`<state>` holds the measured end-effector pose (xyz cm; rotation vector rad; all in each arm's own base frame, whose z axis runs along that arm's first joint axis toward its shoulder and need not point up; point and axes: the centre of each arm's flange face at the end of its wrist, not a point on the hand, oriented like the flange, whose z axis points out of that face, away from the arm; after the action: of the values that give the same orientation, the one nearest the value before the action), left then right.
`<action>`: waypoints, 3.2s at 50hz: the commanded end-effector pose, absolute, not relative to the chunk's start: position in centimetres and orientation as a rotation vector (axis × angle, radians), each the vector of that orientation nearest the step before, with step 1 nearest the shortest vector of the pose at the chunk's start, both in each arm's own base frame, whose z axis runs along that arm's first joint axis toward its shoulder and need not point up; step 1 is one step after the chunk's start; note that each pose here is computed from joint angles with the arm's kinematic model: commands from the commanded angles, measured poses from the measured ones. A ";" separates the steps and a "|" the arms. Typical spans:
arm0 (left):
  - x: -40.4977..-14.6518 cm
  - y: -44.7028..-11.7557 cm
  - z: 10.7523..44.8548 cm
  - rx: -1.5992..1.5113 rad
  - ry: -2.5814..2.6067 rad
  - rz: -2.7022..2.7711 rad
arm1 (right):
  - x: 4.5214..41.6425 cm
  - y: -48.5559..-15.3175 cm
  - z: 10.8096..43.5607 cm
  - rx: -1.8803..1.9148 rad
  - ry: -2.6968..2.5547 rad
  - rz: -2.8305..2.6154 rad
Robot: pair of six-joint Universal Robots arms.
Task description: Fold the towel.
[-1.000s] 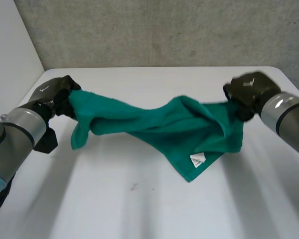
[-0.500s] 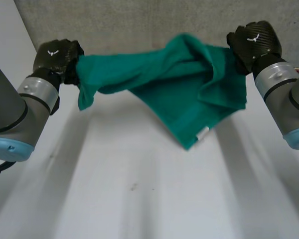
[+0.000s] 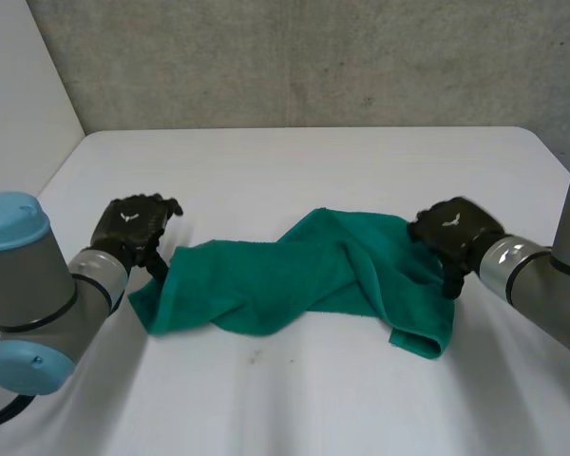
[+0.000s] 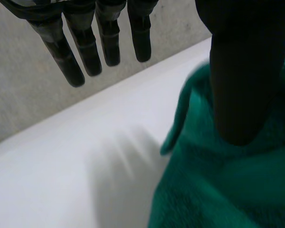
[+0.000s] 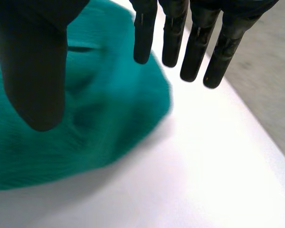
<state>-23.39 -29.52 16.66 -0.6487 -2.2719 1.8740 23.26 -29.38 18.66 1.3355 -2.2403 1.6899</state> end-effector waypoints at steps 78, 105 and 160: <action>-22.7 -25.9 22.2 -0.486 -2.314 1.974 | 17.9 -27.0 25.7 0.950 -2.173 1.876; -27.8 -34.8 36.2 -0.436 -1.583 2.608 | 23.7 -37.3 35.6 0.777 -1.560 2.332; -30.8 -27.4 17.4 -0.776 -2.110 1.748 | 28.8 -22.4 38.6 1.190 -1.588 2.635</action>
<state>-29.45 -26.86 19.90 -0.6980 -2.1030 1.8945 29.00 -23.89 36.58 1.2026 -1.6296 2.5443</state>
